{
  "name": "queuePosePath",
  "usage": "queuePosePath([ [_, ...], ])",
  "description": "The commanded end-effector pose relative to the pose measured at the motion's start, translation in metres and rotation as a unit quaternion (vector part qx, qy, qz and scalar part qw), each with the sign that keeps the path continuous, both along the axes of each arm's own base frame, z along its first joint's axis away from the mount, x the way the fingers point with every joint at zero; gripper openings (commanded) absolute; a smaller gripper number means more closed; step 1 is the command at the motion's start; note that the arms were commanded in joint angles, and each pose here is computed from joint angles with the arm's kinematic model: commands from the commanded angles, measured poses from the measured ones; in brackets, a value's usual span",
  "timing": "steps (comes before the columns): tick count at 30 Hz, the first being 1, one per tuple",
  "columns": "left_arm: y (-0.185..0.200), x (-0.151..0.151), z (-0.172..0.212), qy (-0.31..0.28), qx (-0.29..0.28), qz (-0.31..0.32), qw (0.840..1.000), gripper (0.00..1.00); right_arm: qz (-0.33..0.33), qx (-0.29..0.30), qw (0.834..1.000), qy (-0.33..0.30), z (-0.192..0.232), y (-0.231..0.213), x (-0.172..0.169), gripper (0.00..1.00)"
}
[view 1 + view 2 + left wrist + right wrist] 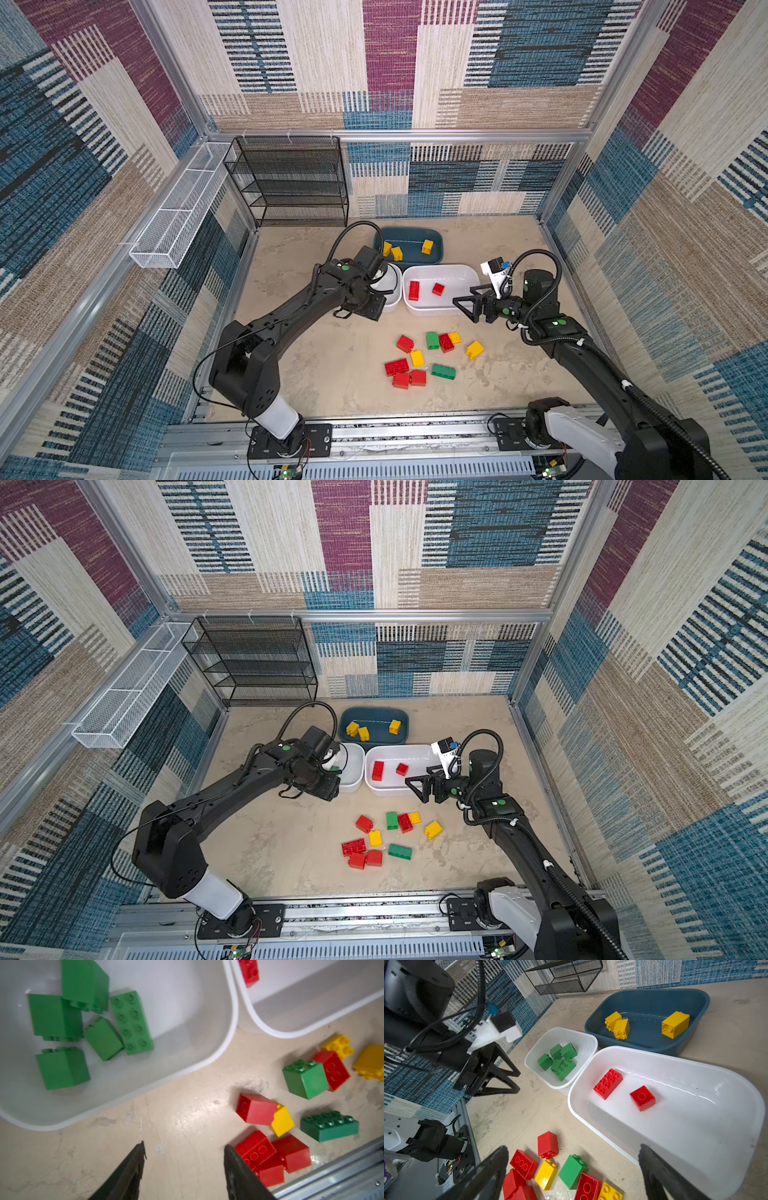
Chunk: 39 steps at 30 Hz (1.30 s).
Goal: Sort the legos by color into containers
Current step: 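Release the green brick and move the left gripper back to the pile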
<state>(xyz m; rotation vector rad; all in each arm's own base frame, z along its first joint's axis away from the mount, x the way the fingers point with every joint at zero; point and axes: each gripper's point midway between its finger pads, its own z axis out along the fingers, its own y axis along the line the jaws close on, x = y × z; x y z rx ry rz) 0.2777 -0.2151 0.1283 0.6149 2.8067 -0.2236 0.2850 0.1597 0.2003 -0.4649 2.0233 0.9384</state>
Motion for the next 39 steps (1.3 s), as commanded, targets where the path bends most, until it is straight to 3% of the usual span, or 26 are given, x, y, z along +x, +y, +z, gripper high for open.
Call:
queuePosePath([
  [1, -0.019, -0.017, -0.005, 0.017, -0.02, 0.04, 0.999, 0.63, 0.003, 0.008, 1.0, -0.002, 0.003, 0.001, -0.001, 0.99],
  [8, -0.049, -0.025, -0.03, 0.027, -0.046, 0.161, 0.985, 0.64, 0.004, 0.009, 1.0, -0.003, 0.004, 0.001, -0.005, 0.99],
  [13, -0.065, -0.033, -0.041, 0.036, -0.044, 0.194, 0.979, 0.65, 0.004, 0.007, 1.0, -0.003, 0.002, 0.001, -0.007, 0.99],
  [16, -0.062, -0.04, -0.053, 0.057, -0.042, 0.273, 0.959, 0.65, 0.005, 0.008, 1.0, -0.003, 0.001, 0.001, -0.007, 0.99],
  [23, -0.065, -0.035, -0.05, 0.036, -0.051, 0.375, 0.925, 0.69, 0.011, 0.011, 1.0, -0.001, -0.002, 0.003, -0.008, 0.99],
  [31, -0.067, -0.032, -0.071, 0.049, -0.04, 0.443, 0.894, 0.68, 0.015, 0.009, 1.0, -0.002, -0.001, 0.003, -0.008, 0.99],
  [39, -0.069, -0.042, -0.094, 0.068, -0.014, 0.449, 0.891, 0.65, 0.015, 0.006, 1.0, 0.0, -0.003, 0.003, -0.01, 0.99],
])
